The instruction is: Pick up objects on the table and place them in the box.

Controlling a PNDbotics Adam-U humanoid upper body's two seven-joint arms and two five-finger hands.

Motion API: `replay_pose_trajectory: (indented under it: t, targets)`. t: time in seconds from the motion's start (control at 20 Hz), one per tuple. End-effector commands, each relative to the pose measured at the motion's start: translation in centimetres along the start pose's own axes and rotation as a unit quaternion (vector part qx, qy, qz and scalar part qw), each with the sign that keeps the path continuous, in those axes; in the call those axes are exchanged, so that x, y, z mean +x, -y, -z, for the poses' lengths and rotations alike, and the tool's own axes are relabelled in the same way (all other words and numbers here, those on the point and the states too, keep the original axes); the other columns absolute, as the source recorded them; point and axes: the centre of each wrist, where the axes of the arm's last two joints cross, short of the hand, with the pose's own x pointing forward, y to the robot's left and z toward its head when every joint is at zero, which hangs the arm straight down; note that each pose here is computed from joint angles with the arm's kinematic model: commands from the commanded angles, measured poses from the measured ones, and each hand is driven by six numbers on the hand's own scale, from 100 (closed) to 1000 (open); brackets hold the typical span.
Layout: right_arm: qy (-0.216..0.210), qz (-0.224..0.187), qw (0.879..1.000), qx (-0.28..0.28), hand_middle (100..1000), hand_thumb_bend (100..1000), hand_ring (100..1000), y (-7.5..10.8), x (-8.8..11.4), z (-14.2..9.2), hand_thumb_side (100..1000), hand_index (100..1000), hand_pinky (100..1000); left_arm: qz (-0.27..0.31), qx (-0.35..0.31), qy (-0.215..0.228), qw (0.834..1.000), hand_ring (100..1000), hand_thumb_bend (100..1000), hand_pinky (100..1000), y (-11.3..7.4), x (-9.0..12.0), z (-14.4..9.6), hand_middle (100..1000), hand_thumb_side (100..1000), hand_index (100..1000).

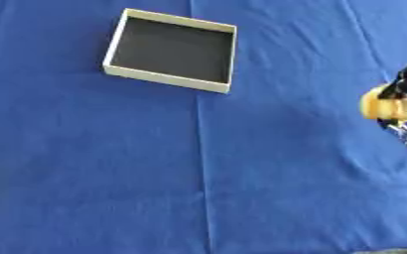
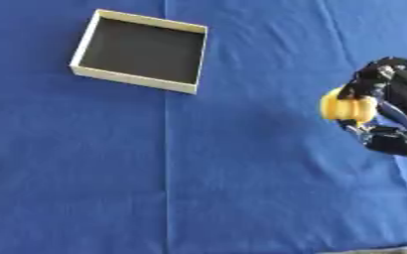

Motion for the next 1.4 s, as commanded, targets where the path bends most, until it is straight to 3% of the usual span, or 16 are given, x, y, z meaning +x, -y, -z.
replay_pose_trajectory:
  t: [0.05,0.35,0.7,1.4]
  targets:
    - [0.021,-0.006,1.0,-0.016,414,100,618,2.6,-0.6,1.6,100,582,769,-0.007,-0.001,0.029,1.0,749,100,930,0.0,0.7,1.1,727,574,883]
    - [0.032,0.022,0.998,-0.039,424,100,614,5.5,-0.6,4.2,100,598,769,-0.038,-0.009,0.059,0.998,750,100,930,1.2,1.3,2.4,728,575,883]
    - [0.019,0.042,0.997,-0.063,429,100,615,7.5,-0.3,5.7,100,604,770,-0.052,-0.017,0.085,0.995,749,100,930,1.6,1.6,3.2,728,574,883]
    - [-0.024,0.08,0.988,-0.129,461,100,629,8.8,0.4,7.2,100,653,780,-0.07,-0.004,0.13,0.989,749,100,933,1.9,2.2,4.7,730,575,884]
